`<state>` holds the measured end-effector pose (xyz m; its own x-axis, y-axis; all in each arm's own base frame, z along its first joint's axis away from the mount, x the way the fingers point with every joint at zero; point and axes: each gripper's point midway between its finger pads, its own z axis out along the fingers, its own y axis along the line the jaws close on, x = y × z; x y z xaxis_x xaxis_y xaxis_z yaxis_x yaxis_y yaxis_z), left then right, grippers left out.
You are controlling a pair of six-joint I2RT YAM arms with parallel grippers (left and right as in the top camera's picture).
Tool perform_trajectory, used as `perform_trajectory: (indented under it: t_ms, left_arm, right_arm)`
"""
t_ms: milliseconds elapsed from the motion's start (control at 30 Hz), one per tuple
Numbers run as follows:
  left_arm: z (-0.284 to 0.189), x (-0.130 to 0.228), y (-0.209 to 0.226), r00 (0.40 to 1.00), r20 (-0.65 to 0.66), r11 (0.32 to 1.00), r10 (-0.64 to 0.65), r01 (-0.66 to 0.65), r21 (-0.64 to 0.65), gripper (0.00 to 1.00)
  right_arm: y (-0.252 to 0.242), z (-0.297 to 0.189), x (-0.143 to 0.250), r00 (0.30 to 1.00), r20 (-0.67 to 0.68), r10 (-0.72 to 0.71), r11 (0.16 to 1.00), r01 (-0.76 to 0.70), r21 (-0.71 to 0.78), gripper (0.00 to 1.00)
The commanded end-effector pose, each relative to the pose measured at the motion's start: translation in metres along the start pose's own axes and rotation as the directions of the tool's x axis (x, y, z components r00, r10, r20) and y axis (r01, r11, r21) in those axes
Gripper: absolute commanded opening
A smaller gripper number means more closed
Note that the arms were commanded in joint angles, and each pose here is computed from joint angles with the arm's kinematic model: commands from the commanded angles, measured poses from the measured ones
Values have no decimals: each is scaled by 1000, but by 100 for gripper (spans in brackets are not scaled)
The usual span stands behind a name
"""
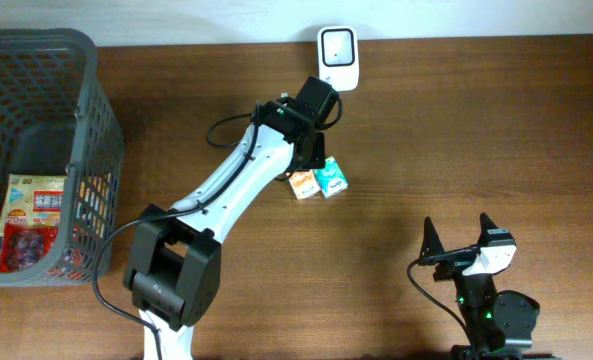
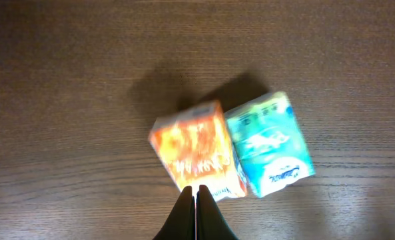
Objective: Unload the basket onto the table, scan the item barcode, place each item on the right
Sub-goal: 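Move the left gripper back into the grey basket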
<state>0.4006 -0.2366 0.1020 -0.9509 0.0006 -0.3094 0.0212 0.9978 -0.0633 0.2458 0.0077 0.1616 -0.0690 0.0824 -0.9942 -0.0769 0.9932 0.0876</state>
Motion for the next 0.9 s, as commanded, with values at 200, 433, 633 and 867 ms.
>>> perform_trajectory:
  t_ms: [200,433,633,867]
  left_arm:
    - [-58,-25,0,991,51,991,127,-129,30,52]
    - [-254,-83,85,922,385,993,50,-5,-116,99]
    - [-356,-76,216,766,592,930,-249,359,-74,99]
    - [-342,-42,361,605,579,657,-547,739,-152,99]
  right_arm:
    - [0,0,3,1000,-6,1,1000,-1,2,99]
    - [0,0,3,1000,-6,1,1000,-1,2,99]
    - [0,0,4,1000,-7,1,1000,-1,2,99]
    - [0,0,3,1000,-6,1,1000,-1,2,99]
